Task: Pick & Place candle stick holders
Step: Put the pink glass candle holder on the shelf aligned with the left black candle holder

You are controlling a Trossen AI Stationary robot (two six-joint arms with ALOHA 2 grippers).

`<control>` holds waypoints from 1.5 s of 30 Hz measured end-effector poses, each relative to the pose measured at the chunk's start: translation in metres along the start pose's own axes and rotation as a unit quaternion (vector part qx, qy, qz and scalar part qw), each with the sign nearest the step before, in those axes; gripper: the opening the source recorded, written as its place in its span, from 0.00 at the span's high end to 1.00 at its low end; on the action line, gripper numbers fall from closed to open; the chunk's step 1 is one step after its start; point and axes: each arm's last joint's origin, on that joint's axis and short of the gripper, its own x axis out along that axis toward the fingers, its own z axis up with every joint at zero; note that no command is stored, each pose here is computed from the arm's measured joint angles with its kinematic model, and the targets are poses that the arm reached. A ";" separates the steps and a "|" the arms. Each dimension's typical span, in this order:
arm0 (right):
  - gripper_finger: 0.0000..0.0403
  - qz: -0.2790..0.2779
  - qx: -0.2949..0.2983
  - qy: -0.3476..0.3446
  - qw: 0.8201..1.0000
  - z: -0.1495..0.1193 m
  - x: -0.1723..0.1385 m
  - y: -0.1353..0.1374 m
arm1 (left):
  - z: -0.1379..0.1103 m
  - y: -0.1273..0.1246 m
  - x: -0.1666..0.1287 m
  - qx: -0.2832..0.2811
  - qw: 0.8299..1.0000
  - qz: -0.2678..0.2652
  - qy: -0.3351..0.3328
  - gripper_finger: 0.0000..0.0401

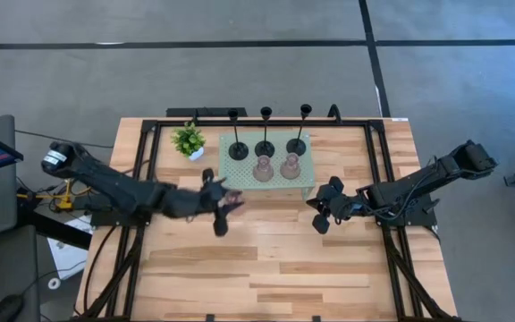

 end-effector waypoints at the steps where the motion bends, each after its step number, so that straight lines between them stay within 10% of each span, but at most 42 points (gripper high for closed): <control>1: 1.00 0.000 0.000 0.000 1.000 0.000 0.000 0.000 | 0.004 0.006 0.004 0.002 1.000 0.007 0.000 0.68; 15: 1.00 -0.001 -0.002 0.001 1.000 0.000 0.000 0.000 | 0.011 0.067 0.027 -0.022 0.994 0.103 0.020 0.68; 45: 1.00 -0.001 -0.003 0.002 1.000 0.000 0.000 0.000 | -0.005 0.085 0.053 -0.066 0.989 0.127 0.049 0.55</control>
